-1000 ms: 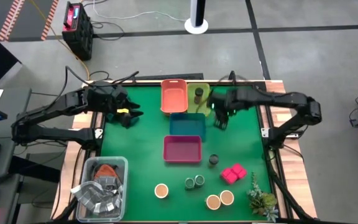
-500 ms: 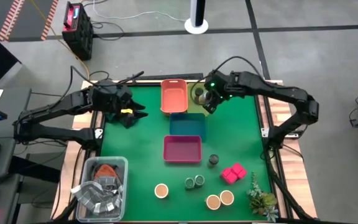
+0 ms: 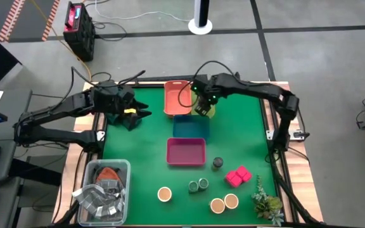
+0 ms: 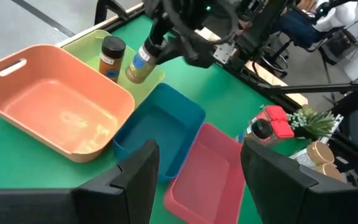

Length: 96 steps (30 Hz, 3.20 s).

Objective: Sort spices by type
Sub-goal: Put the right black seasoning bottle into the yellow bin, then put the black seasoning bottle into the yellow bin

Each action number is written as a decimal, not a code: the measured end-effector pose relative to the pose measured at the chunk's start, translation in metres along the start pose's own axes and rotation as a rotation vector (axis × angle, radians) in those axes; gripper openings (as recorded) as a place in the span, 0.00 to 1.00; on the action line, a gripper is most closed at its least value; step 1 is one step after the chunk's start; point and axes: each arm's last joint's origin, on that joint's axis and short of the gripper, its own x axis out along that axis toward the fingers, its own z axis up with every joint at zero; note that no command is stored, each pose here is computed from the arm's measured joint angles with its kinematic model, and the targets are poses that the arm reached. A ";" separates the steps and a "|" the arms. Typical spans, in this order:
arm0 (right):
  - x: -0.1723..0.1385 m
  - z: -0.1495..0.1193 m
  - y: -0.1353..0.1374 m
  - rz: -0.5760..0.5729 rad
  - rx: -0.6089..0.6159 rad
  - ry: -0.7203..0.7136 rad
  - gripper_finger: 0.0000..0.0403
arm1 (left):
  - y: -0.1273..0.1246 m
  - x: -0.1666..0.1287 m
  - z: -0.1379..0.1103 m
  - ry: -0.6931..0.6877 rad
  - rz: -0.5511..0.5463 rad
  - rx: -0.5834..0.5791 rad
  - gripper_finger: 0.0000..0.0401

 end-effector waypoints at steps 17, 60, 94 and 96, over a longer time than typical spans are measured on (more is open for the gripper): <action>0.010 0.005 -0.018 0.032 0.068 0.042 0.64 | -0.007 0.000 -0.004 -0.017 0.046 0.049 0.54; -0.135 -0.140 0.129 0.224 -0.432 -0.015 0.92 | -0.026 0.020 -0.009 0.006 -0.019 0.162 0.72; -0.048 -0.185 0.162 0.282 -0.469 0.077 0.99 | -0.021 0.019 -0.017 0.087 0.052 0.175 0.72; -0.039 -0.187 0.163 0.296 -0.450 0.081 0.99 | -0.021 0.019 -0.017 0.085 0.054 0.176 0.72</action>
